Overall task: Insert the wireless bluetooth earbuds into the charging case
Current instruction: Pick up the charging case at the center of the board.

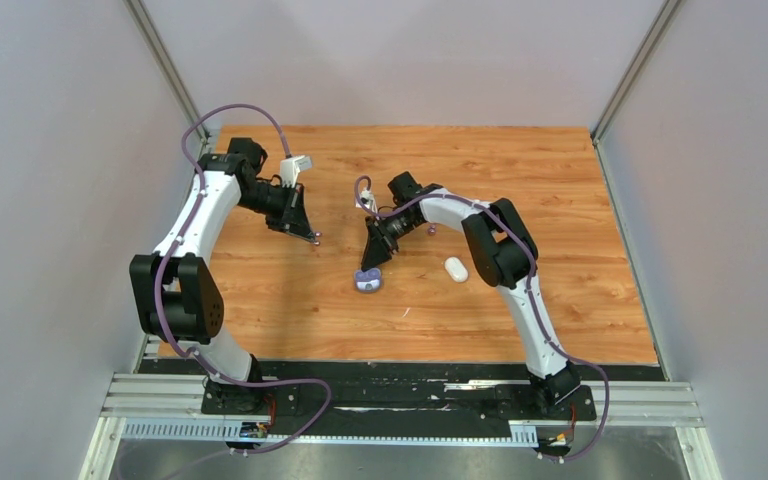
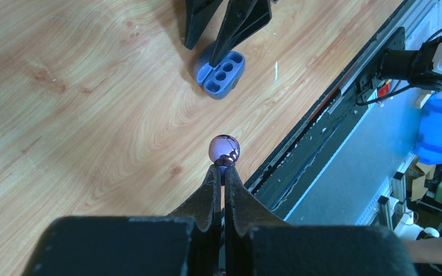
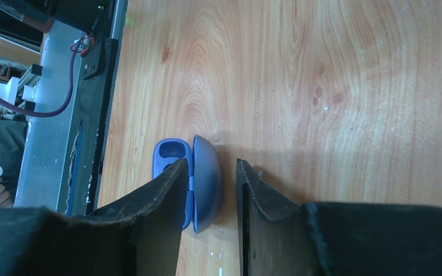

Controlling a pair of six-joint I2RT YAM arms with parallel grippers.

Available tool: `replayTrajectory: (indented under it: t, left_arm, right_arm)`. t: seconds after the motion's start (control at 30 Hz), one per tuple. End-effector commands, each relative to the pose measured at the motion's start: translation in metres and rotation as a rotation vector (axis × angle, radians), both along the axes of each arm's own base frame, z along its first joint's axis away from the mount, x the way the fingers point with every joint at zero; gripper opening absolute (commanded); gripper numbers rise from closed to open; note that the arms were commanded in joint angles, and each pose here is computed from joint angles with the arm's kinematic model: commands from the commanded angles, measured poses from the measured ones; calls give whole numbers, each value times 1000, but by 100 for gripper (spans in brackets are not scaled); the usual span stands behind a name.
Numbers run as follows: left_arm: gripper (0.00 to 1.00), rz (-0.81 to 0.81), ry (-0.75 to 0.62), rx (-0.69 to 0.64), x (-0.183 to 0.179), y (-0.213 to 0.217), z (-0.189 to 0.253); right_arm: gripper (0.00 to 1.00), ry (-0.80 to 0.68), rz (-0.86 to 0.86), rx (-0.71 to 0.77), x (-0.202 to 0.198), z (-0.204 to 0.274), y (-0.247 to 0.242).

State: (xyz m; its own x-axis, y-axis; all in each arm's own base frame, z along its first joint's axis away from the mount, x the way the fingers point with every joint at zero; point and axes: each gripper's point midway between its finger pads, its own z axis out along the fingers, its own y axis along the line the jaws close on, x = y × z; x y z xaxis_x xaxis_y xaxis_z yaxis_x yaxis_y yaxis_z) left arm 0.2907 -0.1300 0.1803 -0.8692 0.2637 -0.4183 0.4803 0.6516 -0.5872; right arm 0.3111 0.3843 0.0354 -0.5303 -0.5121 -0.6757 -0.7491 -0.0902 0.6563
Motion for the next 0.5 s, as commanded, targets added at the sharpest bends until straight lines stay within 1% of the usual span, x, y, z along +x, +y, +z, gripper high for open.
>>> replayTrajectory:
  t: [0.0, 0.27, 0.47]
  left_arm:
    - [0, -14, -23, -25, -4, -3, 8]
    - [0, -14, -17, -30, -5, -4, 8]
    - [0, -14, -15, -33, -5, -4, 8]
  right_arm:
    - [35, -25, 29, 47, 1, 8, 7]
    - [32, -27, 41, 42, -4, 6, 6]
    - [28, -22, 50, 44, -8, 6, 6]
